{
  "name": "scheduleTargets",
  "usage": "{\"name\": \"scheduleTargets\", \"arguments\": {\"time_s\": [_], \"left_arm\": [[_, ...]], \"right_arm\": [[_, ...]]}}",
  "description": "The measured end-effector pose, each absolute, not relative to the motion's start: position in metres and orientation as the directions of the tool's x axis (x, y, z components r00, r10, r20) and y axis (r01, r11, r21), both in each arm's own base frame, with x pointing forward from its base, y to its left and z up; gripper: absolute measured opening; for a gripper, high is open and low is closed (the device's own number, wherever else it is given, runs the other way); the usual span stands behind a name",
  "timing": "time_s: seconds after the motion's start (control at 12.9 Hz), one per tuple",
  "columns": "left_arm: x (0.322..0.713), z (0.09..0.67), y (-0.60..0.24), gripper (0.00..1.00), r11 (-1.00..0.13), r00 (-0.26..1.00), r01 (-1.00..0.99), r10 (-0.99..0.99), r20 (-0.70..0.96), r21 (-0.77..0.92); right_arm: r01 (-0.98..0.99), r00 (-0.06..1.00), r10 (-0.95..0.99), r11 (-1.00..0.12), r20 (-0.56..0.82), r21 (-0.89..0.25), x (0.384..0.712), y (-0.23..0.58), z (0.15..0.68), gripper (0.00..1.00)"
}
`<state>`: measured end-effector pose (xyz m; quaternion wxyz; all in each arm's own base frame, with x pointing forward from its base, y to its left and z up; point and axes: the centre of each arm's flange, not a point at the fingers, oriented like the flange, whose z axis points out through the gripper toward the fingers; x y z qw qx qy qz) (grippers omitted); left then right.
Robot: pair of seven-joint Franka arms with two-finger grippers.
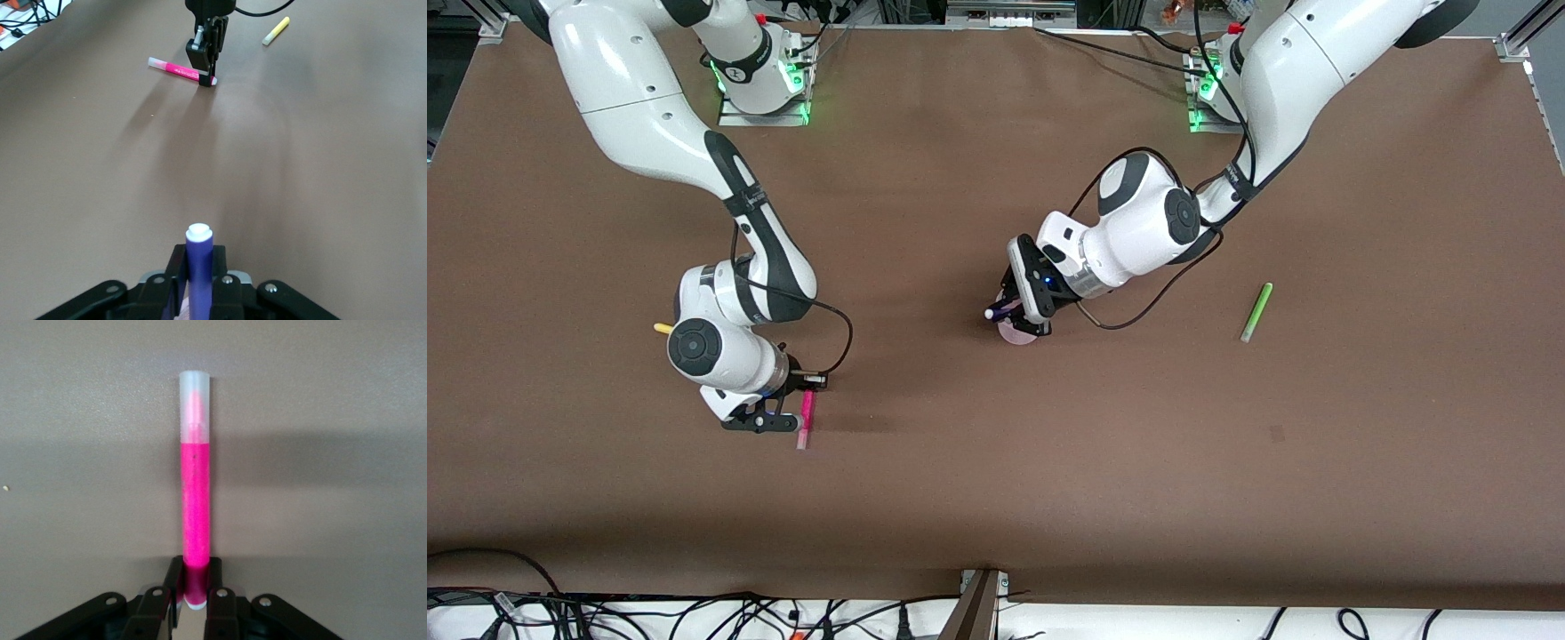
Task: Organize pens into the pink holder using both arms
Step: 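Drop the blue marker in the holder while the right gripper lifts pink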
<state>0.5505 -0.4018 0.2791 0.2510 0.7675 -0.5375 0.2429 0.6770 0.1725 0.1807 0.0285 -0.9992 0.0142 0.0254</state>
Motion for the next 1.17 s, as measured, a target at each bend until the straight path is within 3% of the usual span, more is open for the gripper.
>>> {"name": "scheduleTargets", "arguments": {"time_s": [0.62, 1.17], "left_arm": [[0.554, 0.288, -0.4, 0.99, -0.297, 0.32, -0.944, -0.704, 0.634, 0.147], [0.588, 0.369, -0.343, 1.0, -0.425, 0.574, -0.812, -0.705, 0.416, 0.4]], "right_arm": [[-0.03, 0.998, -0.027, -0.998, -0.052, -0.056, 0.677, 0.173, 0.181, 0.17], [-0.029, 0.998, -0.026, -0.998, -0.052, -0.057, 0.677, 0.173, 0.181, 0.17]]}}
